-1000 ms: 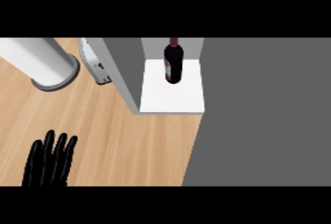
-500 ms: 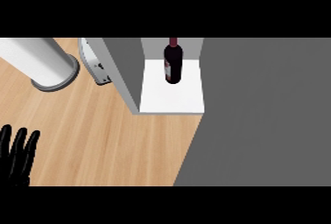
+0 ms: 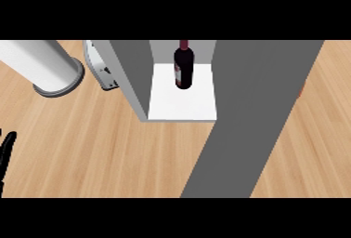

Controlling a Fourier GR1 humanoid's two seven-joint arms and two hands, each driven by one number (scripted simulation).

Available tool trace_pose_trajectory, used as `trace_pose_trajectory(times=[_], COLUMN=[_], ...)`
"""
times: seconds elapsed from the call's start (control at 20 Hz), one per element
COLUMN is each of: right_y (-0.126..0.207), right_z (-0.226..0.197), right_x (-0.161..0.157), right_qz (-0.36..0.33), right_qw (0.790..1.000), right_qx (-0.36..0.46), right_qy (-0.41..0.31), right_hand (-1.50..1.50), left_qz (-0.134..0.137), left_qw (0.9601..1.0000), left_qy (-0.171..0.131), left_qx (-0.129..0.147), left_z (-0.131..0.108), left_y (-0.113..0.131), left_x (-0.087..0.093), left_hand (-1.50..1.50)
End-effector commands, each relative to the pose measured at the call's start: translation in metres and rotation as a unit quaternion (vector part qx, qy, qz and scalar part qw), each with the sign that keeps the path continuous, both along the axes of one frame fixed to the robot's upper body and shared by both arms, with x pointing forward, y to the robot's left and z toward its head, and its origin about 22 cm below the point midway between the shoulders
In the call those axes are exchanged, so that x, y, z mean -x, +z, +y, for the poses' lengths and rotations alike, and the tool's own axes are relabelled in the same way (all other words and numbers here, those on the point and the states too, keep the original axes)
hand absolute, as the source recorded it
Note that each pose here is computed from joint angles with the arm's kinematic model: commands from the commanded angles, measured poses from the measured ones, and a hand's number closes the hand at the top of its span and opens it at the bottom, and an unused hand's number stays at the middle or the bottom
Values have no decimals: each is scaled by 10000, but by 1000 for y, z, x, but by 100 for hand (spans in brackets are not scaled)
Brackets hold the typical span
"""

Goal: Pick up the wine, place it into the cabinet and close the cabinet

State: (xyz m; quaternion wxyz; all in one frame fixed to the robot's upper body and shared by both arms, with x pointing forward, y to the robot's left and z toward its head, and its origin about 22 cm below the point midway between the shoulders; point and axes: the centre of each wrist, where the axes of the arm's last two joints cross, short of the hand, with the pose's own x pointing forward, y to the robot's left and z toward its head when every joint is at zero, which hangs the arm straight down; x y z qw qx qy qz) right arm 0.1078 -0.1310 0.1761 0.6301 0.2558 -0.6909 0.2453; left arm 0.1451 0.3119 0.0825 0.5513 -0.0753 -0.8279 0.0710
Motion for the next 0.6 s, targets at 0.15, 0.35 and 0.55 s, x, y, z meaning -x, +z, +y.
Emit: trace_pose_trajectory(times=[0.15,0.35,0.55], right_y=[14,12,19], right_z=[37,60,65], right_x=[20,17,10], right_qz=[-453,-818,-903], right_qw=[9967,9953,9954], right_qx=[-378,-204,-313], right_qy=[552,469,109], right_hand=[150,150,150], left_qz=[90,11,62], left_qw=[9999,9999,9994], left_qy=[-98,-150,-254], left_qx=[-76,73,242], left_z=[18,12,7], left_y=[3,13,5], left_x=[1,-10,0], left_hand=[-150,-150,-150])
